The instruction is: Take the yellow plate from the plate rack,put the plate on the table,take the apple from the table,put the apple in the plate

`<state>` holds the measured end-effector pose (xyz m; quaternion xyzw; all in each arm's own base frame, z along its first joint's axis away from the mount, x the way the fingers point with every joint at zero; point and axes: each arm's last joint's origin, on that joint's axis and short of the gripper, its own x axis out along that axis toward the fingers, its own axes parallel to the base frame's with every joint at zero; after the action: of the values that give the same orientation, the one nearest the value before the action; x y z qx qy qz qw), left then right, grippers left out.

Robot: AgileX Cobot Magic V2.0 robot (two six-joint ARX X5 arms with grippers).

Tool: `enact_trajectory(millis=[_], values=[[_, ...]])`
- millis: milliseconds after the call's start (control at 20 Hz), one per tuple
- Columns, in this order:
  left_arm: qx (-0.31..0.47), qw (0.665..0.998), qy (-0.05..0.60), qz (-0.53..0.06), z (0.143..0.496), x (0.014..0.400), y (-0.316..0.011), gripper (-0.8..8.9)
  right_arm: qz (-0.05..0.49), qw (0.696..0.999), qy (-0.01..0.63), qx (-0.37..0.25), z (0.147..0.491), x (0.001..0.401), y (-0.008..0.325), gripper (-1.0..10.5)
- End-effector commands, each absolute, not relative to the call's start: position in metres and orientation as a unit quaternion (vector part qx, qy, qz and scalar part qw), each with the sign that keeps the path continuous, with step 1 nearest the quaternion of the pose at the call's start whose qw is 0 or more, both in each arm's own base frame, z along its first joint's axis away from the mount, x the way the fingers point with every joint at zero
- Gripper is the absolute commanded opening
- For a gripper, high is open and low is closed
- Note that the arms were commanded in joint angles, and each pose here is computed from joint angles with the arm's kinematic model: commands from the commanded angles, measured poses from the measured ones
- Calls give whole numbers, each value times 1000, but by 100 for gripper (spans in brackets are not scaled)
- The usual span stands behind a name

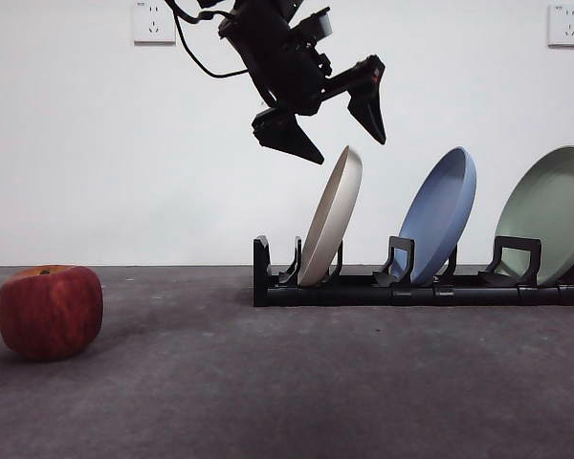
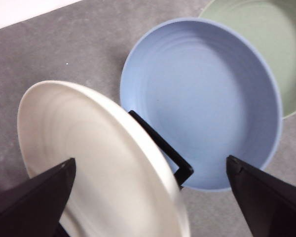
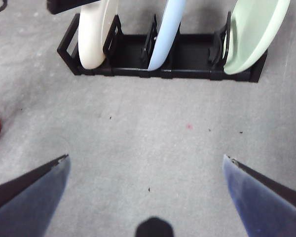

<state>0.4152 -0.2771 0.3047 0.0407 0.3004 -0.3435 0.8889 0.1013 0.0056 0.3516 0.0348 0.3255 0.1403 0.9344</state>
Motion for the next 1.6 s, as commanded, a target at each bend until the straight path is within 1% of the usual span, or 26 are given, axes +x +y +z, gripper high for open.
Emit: enact_trajectory(millis=[50, 150, 250, 450, 600, 700, 800, 850, 950, 1050, 1100, 1200, 1250, 1600], values=[[52, 889, 304, -339, 294, 420, -281, 656, 141, 935, 324, 33, 352, 101, 6, 598], [52, 888, 307, -338, 291, 420, -282, 647, 141, 935, 324, 33, 352, 101, 6, 598], [53, 887, 309, -338, 291, 420, -282, 530, 140, 935, 325, 33, 352, 101, 6, 597], [57, 885, 313, -340, 287, 420, -283, 523, 140, 935, 325, 33, 352, 101, 6, 597], [61, 875, 338, -340, 273, 422, -285, 463, 140, 935, 325, 33, 352, 101, 6, 597], [59, 867, 350, -351, 271, 421, -285, 442, 140, 935, 324, 33, 352, 101, 6, 597], [55, 862, 350, -363, 271, 420, -286, 270, 140, 935, 325, 33, 352, 101, 6, 595], [52, 860, 351, -366, 271, 420, -286, 218, 140, 935, 325, 33, 352, 101, 6, 595], [46, 856, 357, -371, 270, 419, -286, 179, 140, 935, 325, 33, 352, 101, 6, 595], [46, 855, 359, -371, 270, 419, -286, 178, 139, 935, 325, 32, 352, 101, 6, 595], [43, 851, 360, -380, 270, 418, -287, 138, 138, 935, 325, 32, 352, 101, 5, 595], [36, 845, 361, -393, 271, 419, -285, 10, 137, 933, 331, 33, 351, 104, 5, 595], [33, 842, 363, -397, 271, 419, -284, -8, 137, 933, 331, 33, 351, 104, 5, 595], [13, 848, 362, -386, 287, 420, -268, -8, 137, 929, 341, 35, 349, 111, 5, 595]])
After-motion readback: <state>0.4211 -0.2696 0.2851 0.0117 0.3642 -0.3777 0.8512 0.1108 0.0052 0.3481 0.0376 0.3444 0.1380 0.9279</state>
